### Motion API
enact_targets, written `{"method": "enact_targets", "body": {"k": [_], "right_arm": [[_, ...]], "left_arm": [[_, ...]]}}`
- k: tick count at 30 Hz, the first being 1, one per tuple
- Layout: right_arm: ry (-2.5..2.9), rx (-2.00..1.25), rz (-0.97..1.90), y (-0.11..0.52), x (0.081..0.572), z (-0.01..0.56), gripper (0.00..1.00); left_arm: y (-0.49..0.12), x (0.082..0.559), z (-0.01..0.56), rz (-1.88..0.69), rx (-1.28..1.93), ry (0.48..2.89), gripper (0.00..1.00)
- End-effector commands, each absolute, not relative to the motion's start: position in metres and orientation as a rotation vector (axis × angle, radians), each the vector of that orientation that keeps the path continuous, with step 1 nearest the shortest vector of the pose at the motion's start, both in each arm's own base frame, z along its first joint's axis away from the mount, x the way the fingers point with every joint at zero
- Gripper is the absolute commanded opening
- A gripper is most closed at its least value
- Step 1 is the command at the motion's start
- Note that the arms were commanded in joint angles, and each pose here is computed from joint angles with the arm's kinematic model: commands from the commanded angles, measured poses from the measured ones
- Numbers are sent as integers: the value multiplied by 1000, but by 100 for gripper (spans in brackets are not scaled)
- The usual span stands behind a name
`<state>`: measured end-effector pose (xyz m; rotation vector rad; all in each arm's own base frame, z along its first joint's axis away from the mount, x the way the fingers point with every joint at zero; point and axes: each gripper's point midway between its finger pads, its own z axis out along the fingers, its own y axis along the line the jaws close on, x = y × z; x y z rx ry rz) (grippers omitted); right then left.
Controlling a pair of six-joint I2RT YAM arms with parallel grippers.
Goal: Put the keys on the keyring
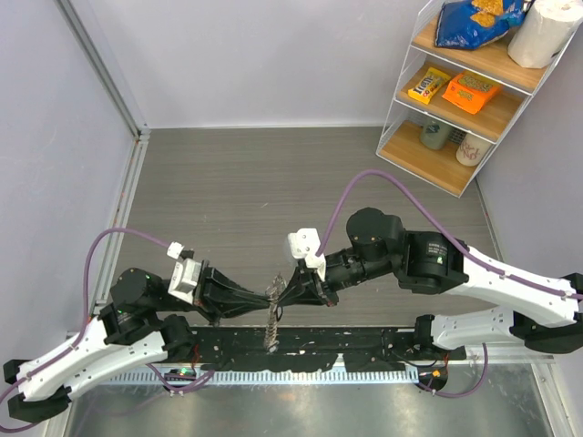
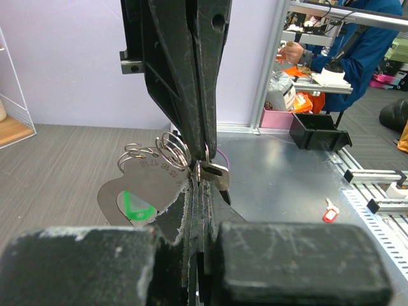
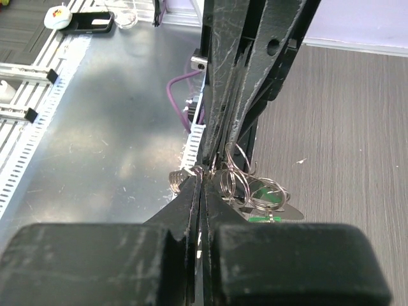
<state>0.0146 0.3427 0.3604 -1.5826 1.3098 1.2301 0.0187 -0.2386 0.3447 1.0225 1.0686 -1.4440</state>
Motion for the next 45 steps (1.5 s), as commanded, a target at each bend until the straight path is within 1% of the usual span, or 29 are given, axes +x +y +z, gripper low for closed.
{"method": "enact_targets", "body": {"k": [1, 9, 23, 33, 45], "right_arm": [[1257, -1473, 1243, 349, 21, 397, 5], [1304, -1467, 1228, 352, 24, 392, 5], [1356, -1486, 1241, 349, 20, 376, 5], [1454, -1314, 1226, 351, 37, 379, 5], [1438, -1231, 1299, 355, 36, 397, 5]], "left_arm": [[-231, 13, 368, -1430, 1010, 943, 0], [-229, 17, 369, -1409, 992, 943, 0], [-225, 41, 367, -1302, 889, 1008, 0], [-221, 39, 368, -1299, 885, 993, 0], [-218, 39, 367, -1293, 876, 985, 0]]}}
